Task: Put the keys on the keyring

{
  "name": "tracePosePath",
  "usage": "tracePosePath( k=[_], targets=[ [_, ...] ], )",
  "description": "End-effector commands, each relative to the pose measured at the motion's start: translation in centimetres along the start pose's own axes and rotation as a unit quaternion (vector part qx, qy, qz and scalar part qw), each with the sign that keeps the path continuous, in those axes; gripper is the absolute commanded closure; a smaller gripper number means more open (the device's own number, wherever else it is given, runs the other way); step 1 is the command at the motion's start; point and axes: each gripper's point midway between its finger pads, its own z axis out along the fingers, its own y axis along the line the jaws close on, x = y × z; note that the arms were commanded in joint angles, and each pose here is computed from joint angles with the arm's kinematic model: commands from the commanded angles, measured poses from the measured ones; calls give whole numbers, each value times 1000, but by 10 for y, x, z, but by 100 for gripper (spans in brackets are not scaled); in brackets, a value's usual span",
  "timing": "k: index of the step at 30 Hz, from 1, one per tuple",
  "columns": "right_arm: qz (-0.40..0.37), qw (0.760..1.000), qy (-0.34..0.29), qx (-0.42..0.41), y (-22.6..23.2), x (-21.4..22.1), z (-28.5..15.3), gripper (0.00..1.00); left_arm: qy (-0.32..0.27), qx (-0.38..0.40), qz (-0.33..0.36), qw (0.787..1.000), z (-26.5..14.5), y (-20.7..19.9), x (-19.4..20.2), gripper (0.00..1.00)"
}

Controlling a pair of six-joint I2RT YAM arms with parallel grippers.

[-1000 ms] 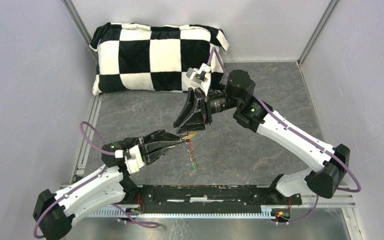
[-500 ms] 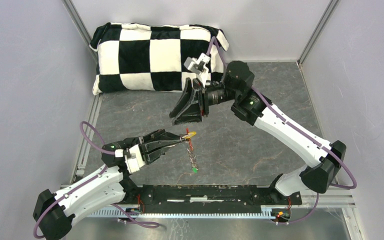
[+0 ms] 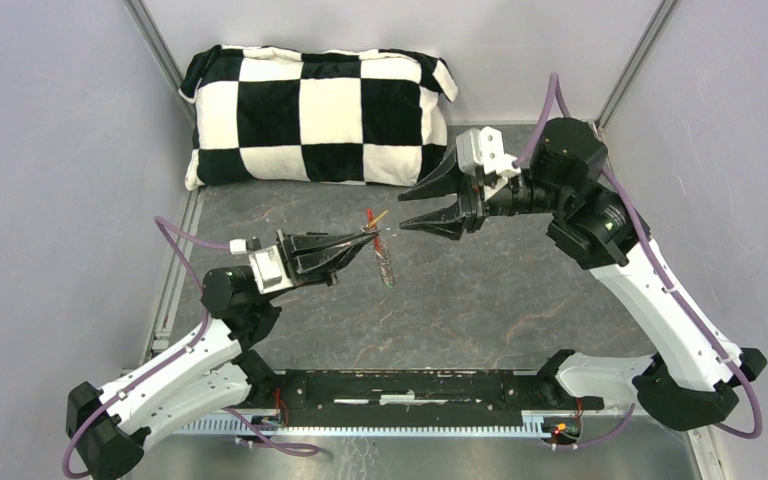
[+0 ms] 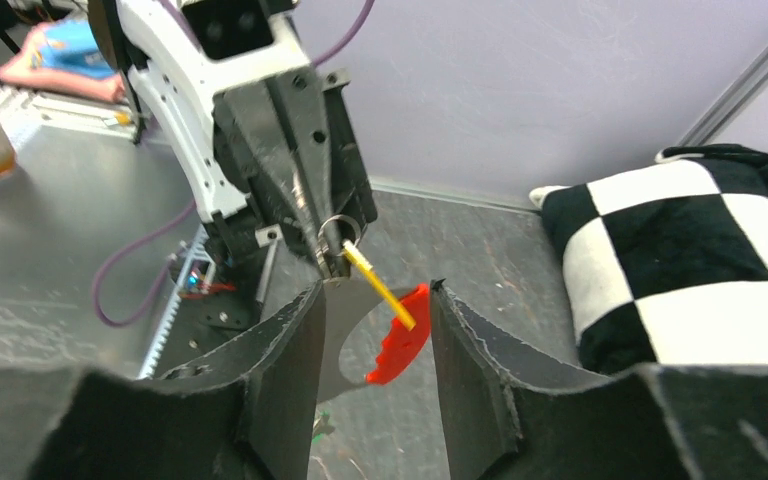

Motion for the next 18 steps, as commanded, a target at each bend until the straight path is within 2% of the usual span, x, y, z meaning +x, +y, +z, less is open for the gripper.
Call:
tracePosePath(
  k=[1,9,18],
  targets=[
    [-70,997,32,-2,-2,20,0,52,-9,-43,-40,998,10,17,-15,98],
    [-86,994,42,-45,8,20,10,51,-1,2,-43,999,9,1,-7,98],
    [-69,995,39,-65,18,22,16,56,6,5,-34,999,5,0,1,98]
  ],
)
